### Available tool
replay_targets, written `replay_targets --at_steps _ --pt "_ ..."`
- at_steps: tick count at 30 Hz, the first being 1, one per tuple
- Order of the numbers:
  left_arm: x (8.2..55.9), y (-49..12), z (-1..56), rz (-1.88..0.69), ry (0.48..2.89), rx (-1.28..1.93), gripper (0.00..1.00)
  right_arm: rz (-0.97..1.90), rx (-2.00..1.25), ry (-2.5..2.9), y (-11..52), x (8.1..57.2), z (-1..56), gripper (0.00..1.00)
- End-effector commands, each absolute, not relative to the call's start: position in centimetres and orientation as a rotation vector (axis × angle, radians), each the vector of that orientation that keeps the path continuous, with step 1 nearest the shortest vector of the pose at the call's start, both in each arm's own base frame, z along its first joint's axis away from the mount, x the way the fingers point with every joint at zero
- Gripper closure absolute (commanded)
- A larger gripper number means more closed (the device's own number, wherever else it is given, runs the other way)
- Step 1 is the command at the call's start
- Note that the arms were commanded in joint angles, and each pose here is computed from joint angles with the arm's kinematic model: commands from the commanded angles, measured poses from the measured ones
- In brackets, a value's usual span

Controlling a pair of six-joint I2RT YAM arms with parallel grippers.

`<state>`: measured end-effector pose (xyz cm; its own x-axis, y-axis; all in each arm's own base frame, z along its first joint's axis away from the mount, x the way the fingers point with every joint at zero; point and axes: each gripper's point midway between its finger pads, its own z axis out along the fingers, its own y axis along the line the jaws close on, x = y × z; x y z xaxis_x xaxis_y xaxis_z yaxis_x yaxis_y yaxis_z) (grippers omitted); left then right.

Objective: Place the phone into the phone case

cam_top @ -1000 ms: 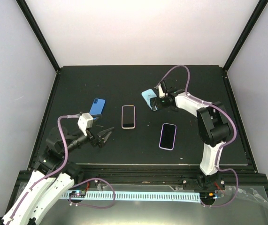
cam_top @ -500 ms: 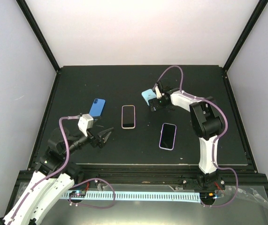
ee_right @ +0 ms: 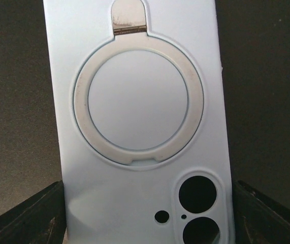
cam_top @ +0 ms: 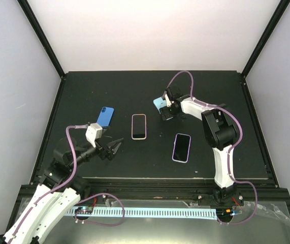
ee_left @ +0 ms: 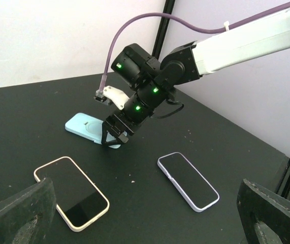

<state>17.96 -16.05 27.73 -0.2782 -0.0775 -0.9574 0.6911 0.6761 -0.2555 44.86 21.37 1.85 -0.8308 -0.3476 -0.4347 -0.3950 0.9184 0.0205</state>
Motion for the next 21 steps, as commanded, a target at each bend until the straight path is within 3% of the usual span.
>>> replay_targets --at_steps 1,11,14,21 --pt "18.5 -16.4 27.5 -0.8 1.715 0.504 0.01 0.077 -0.555 2.672 20.8 44.4 1.7 0.19" --pt "18.0 -18.0 27.5 -0.87 1.657 0.597 0.04 0.167 -0.448 2.656 20.3 41.4 5.5 0.31" --pt "17.6 -18.6 27.8 -0.889 1.619 0.638 0.1 0.242 -0.413 2.675 20.0 38.8 6.7 0.31" --pt "16.9 -20.2 27.9 -0.862 1.549 0.76 0.13 0.531 -0.464 2.67 22.2 30.9 10.8 0.32"
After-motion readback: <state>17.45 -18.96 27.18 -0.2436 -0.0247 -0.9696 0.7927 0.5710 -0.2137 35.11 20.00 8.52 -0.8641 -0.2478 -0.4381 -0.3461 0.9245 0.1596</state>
